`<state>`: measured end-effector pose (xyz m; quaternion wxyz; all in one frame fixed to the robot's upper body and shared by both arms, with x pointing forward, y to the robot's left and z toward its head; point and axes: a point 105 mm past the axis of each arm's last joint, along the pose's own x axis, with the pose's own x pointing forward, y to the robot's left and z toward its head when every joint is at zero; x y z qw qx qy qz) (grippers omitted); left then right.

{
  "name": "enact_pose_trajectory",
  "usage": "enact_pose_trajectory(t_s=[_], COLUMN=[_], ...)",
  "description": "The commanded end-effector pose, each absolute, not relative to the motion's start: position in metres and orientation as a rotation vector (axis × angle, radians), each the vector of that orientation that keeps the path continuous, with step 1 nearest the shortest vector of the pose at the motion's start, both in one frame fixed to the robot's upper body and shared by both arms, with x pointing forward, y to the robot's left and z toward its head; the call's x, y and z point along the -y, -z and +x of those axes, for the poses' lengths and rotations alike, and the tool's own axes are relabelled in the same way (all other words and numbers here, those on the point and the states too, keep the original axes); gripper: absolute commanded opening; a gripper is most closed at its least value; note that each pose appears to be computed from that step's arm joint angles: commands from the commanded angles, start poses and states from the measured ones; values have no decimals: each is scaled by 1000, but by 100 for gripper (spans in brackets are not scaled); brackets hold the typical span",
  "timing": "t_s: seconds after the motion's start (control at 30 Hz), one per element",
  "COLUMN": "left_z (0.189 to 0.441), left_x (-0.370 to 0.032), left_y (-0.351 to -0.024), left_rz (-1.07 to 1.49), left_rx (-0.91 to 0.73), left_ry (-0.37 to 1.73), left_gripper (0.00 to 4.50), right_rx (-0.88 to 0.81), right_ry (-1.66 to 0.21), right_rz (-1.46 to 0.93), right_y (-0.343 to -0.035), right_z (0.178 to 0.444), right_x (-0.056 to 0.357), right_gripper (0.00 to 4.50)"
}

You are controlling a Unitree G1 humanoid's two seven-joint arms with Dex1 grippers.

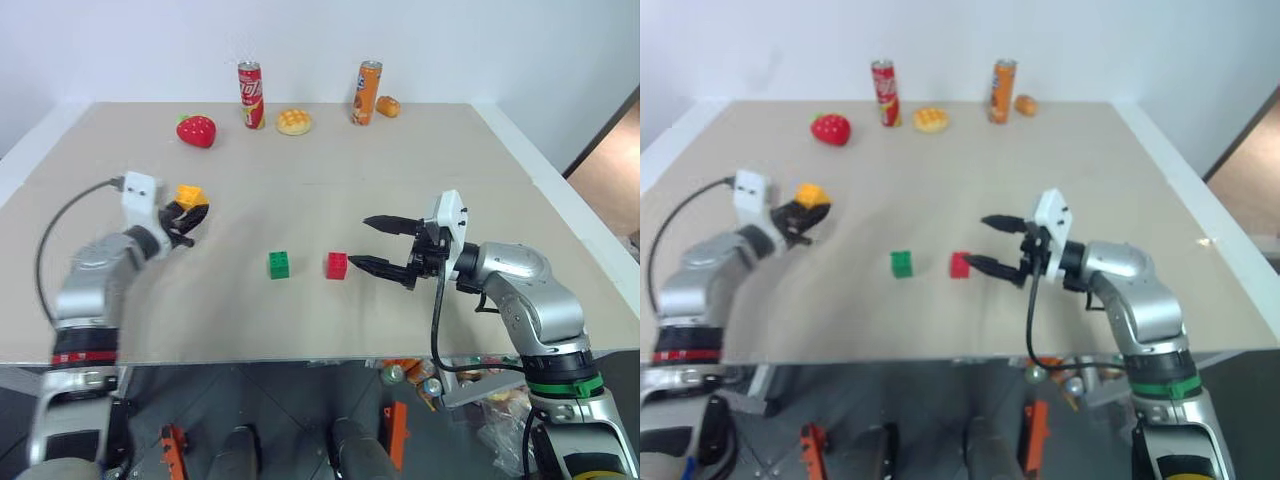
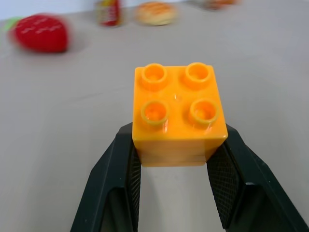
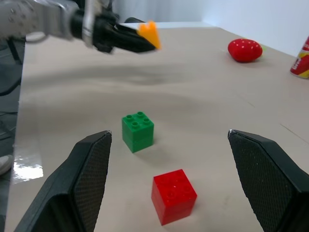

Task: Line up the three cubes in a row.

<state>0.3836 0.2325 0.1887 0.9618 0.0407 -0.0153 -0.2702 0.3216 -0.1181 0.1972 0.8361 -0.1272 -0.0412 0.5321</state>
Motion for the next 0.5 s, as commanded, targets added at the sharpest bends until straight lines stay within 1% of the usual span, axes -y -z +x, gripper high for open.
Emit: enact_pose_trajectory(t_s=[0.03, 0.13, 0.23, 0.37, 0.5], left_z=[360, 350, 351, 356, 358], left_x=[-222, -217, -214, -207, -203], left_y=[-196, -192, -184, -156, -141], left_rz=[102, 125, 156, 322, 416], left_rx=[80, 73, 35, -77, -131], left_ry=[824, 959, 1019, 1127, 1205], left_gripper=[134, 134, 134, 134, 134], right_rx=[129, 128, 128, 124, 113], right_ry=[-1132, -1134, -1135, -1132, -1127], right_rz=[-292, -293, -293, -297, -303], right_y=[-208, -208, -208, -209, -209], right_z=[321, 320, 320, 317, 315], right_x=[119, 118, 118, 120, 123], right_gripper=[400, 400, 400, 400, 400])
